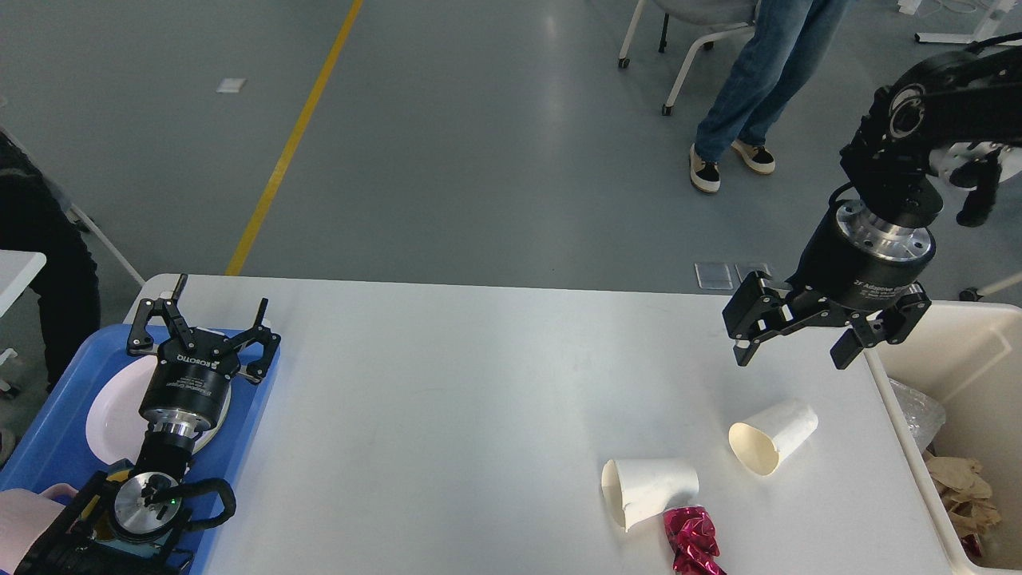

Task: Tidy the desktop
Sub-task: 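Move the right gripper down to the white cup nearer the bin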

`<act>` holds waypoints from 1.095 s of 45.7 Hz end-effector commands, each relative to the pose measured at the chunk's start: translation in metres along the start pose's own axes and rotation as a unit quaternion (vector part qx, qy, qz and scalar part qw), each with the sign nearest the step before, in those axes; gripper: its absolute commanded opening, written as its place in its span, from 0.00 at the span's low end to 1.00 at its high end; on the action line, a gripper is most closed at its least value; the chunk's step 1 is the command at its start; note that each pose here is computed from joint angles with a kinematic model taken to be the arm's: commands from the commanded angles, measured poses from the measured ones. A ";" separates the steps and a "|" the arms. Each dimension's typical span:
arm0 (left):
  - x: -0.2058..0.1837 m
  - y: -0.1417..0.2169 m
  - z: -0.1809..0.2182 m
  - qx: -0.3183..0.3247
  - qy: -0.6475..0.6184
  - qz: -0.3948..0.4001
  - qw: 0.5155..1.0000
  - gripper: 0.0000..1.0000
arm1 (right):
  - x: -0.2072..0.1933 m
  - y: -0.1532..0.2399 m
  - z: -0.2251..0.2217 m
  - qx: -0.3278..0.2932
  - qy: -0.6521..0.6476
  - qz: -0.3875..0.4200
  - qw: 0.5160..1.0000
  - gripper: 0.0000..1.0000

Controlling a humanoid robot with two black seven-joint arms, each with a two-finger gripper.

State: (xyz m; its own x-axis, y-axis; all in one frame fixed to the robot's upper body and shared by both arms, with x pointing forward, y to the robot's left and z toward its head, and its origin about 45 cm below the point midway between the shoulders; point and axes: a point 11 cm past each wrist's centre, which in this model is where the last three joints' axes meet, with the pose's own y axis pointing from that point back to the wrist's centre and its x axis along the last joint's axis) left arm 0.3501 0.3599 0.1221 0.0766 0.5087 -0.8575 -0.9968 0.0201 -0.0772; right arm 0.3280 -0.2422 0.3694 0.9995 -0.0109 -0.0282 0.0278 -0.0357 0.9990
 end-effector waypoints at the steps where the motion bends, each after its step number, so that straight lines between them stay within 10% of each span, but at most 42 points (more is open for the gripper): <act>1: 0.000 0.000 0.000 0.000 0.000 0.000 1.000 0.96 | -0.006 0.011 -0.002 -0.004 -0.002 0.011 1.000 1.00; 29: 0.000 0.000 0.000 0.000 0.000 -0.001 1.000 0.96 | 0.011 -0.007 0.051 -0.023 -0.137 0.068 0.988 1.00; 50: 0.000 0.000 0.000 0.000 0.000 0.000 1.000 0.96 | 0.022 -0.154 0.129 -0.002 -0.361 0.067 0.930 1.00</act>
State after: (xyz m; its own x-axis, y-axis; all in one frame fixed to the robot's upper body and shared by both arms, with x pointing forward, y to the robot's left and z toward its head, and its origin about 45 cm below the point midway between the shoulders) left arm 0.3501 0.3599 0.1222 0.0771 0.5085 -0.8576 -0.9968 0.0202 -0.0776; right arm 0.3420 -0.3549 0.2528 0.8000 -0.5917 0.0990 -0.0923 0.0417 0.9949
